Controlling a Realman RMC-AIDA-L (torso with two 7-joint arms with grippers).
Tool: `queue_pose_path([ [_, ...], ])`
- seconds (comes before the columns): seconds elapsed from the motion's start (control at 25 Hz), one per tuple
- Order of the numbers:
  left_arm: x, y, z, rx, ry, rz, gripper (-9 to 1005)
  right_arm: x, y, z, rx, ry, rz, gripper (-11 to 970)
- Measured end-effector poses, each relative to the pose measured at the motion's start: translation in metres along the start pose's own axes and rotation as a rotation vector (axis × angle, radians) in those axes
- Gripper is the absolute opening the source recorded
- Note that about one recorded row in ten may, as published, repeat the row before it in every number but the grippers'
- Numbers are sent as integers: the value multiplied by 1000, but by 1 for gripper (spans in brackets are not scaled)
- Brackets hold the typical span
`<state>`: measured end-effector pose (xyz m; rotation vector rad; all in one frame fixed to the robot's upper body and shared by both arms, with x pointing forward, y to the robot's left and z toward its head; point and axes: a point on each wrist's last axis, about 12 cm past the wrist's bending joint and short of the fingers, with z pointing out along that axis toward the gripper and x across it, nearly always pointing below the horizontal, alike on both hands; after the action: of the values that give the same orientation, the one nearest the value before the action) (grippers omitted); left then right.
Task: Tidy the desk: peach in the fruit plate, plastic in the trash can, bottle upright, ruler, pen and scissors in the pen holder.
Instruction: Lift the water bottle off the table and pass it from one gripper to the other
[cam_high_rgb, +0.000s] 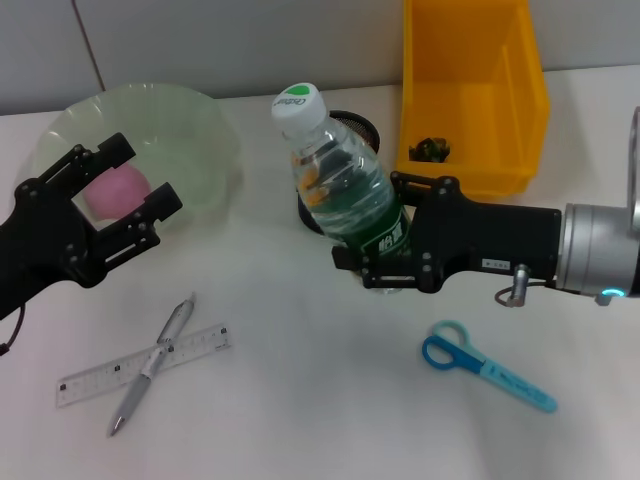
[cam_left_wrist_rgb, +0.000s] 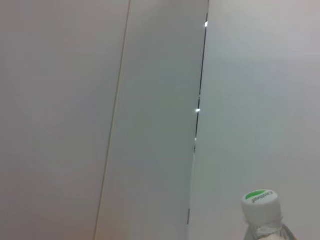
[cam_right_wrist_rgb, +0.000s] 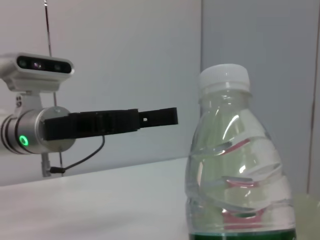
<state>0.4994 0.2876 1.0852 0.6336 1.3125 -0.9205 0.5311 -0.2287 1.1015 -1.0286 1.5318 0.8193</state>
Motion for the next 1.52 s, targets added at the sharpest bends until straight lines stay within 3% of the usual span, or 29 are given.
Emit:
queue_pose_path([
  [0.88,-1,-11,14,110,-63,-36,826,4,6,41,-144,-42,-4,769],
  [1.52,2,-14,16,128,-74,-67,825,-1,13,59,-209,-68,-25,770],
])
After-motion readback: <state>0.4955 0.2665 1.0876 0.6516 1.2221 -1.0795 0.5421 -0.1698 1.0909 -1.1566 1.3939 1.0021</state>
